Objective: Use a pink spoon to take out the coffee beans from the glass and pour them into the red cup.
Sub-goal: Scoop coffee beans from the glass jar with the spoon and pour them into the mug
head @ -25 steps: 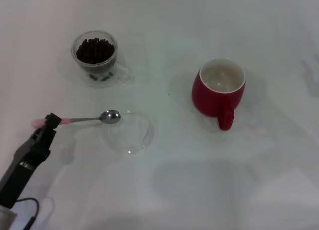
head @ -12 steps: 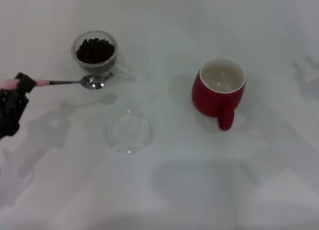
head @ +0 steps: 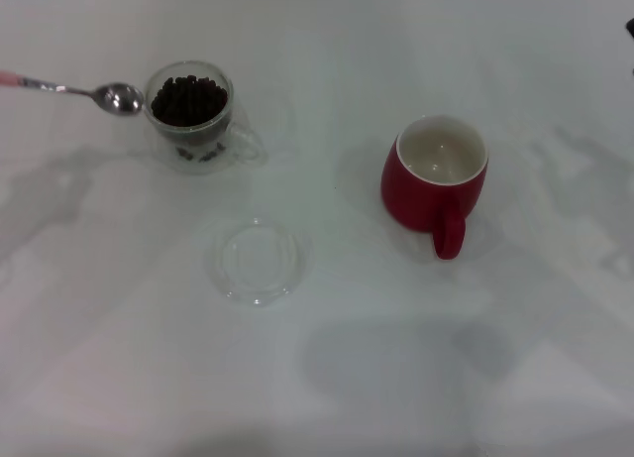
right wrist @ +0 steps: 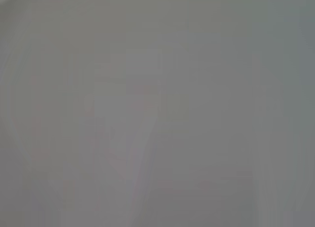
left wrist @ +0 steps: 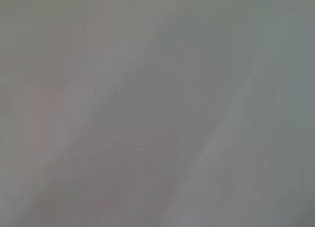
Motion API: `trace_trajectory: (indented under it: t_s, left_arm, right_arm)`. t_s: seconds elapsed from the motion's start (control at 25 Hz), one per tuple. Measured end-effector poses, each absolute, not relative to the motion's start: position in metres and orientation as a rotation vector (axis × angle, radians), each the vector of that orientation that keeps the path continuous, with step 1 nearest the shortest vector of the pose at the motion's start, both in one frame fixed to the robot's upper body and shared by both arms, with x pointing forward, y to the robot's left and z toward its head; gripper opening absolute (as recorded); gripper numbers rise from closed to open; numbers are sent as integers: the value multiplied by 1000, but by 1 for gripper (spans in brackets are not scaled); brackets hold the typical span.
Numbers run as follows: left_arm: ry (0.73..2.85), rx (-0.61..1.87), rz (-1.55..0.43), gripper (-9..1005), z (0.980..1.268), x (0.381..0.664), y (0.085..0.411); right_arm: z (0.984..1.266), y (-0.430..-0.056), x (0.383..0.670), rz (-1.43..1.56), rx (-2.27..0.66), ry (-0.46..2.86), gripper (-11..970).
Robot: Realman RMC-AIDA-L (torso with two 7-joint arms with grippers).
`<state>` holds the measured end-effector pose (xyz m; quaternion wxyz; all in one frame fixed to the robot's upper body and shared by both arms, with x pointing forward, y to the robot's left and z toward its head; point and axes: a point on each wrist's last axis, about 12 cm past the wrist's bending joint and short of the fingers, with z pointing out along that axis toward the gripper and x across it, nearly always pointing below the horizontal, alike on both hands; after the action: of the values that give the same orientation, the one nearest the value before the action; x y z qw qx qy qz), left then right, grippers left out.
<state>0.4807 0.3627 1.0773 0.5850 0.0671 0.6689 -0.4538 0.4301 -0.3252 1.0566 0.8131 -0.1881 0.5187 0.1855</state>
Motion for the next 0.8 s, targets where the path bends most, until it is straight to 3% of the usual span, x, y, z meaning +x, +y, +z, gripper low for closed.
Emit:
trace_trajectory:
  t_s: [0.36,0.8]
  left_arm:
    - [1655,231,-1121,125,1124,528,379]
    - [1886,263,-1070,125,1134,576,361]
  right_arm:
    - [1058,-319,424,471,-411,1079,345]
    - [1058,-322,414,486,-391,1062,345]
